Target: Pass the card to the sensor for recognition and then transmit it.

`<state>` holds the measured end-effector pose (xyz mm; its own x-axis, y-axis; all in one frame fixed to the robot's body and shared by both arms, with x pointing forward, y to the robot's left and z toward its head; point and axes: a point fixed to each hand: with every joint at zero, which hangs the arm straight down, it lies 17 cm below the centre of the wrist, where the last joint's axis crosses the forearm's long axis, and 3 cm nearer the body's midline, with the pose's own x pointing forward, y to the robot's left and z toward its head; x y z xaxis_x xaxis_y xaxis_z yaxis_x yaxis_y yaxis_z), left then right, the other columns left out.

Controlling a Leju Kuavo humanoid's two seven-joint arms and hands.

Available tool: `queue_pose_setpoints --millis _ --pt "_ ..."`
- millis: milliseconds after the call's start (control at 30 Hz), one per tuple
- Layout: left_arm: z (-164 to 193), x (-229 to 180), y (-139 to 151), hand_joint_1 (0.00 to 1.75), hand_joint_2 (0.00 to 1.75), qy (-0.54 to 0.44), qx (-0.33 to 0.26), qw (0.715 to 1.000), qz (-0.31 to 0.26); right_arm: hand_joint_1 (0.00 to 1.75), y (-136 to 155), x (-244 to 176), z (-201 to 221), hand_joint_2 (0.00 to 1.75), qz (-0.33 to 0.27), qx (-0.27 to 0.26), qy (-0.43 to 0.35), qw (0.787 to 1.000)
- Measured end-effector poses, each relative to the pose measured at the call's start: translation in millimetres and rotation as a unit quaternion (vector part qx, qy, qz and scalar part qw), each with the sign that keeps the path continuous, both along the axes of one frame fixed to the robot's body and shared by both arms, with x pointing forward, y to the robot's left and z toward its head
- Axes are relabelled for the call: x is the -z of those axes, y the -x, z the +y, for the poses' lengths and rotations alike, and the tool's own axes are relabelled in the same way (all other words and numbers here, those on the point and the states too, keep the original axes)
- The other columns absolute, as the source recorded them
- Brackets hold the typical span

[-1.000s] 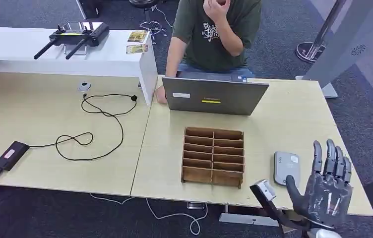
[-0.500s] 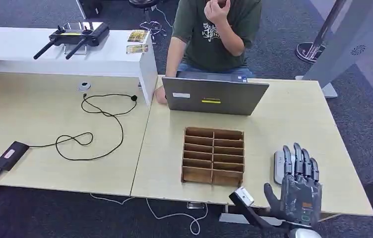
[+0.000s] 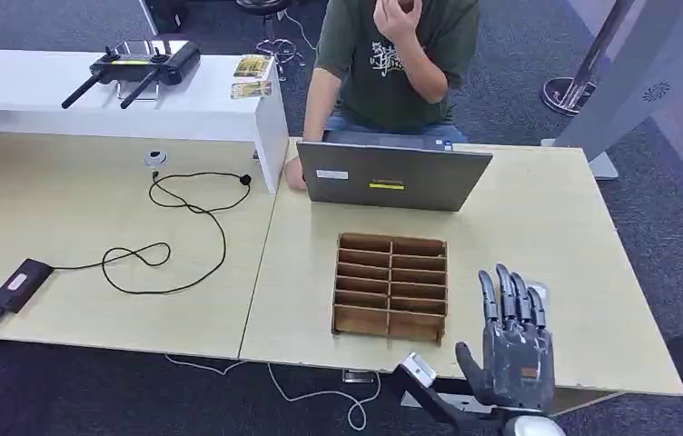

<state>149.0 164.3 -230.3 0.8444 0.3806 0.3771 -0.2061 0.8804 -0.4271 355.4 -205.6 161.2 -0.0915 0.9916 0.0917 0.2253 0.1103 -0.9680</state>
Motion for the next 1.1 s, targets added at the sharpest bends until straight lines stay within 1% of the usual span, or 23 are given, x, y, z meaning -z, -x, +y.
queue_pose_setpoints --millis 300,533,1100 --pt "-3.3 -1.9 -3.8 0.00 0.00 0.000 0.013 1.000 -0.003 0.00 -6.9 9.1 24.2 1.75 0.025 -0.029 -0.010 0.999" --pt "-4.6 -2.1 -4.6 0.00 0.00 0.000 0.020 1.000 -0.002 0.00 -15.3 16.7 29.1 1.75 0.039 -0.030 -0.018 0.999" --pt "-3.2 -1.0 -5.3 0.00 0.00 -0.006 0.038 0.999 0.002 0.00 -37.4 63.1 36.5 1.75 0.108 -0.019 -0.037 0.993"
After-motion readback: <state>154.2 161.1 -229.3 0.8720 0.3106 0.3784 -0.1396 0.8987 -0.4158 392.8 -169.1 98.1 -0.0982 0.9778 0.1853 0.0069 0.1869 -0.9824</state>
